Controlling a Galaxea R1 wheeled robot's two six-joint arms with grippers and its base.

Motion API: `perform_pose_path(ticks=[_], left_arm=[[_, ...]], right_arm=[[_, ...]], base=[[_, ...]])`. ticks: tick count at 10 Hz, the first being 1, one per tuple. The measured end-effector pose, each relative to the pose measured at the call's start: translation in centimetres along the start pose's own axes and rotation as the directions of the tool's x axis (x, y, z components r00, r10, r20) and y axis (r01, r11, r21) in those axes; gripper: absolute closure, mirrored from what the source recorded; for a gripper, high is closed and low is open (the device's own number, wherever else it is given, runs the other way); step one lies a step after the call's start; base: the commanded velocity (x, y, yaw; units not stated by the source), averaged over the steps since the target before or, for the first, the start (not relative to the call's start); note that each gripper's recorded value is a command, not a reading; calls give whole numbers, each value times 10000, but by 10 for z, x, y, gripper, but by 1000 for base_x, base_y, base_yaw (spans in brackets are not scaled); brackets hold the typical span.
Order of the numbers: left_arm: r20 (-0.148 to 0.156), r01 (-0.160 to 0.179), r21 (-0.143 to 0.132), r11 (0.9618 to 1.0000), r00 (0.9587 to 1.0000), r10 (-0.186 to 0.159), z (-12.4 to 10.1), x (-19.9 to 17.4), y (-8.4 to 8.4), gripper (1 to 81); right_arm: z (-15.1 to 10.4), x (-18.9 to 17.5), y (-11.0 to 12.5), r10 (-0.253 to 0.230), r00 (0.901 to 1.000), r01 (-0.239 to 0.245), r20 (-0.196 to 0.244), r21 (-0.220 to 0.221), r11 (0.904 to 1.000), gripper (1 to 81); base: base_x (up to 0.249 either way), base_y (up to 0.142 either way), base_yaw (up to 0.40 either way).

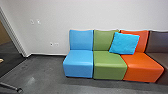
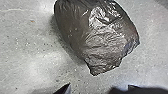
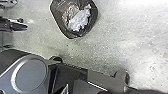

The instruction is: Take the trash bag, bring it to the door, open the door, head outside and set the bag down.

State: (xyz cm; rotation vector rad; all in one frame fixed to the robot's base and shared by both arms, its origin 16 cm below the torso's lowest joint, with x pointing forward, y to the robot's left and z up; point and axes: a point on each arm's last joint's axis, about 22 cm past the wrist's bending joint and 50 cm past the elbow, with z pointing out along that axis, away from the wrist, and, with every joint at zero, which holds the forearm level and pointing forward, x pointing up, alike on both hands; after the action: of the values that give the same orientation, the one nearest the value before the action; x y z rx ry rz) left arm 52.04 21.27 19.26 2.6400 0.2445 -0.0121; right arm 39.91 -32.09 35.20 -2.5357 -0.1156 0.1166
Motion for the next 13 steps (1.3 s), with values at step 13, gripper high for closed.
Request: perform_pose_path(ticks=[13], left_arm=[[-352, 1813, -589, 9817, 9824, -1836, 123, 76, 4, 10]], right_arm=[[90, 19, 76, 198, 9993, -196, 305, -51, 9998, 10]], base=[[0, 0, 0]])
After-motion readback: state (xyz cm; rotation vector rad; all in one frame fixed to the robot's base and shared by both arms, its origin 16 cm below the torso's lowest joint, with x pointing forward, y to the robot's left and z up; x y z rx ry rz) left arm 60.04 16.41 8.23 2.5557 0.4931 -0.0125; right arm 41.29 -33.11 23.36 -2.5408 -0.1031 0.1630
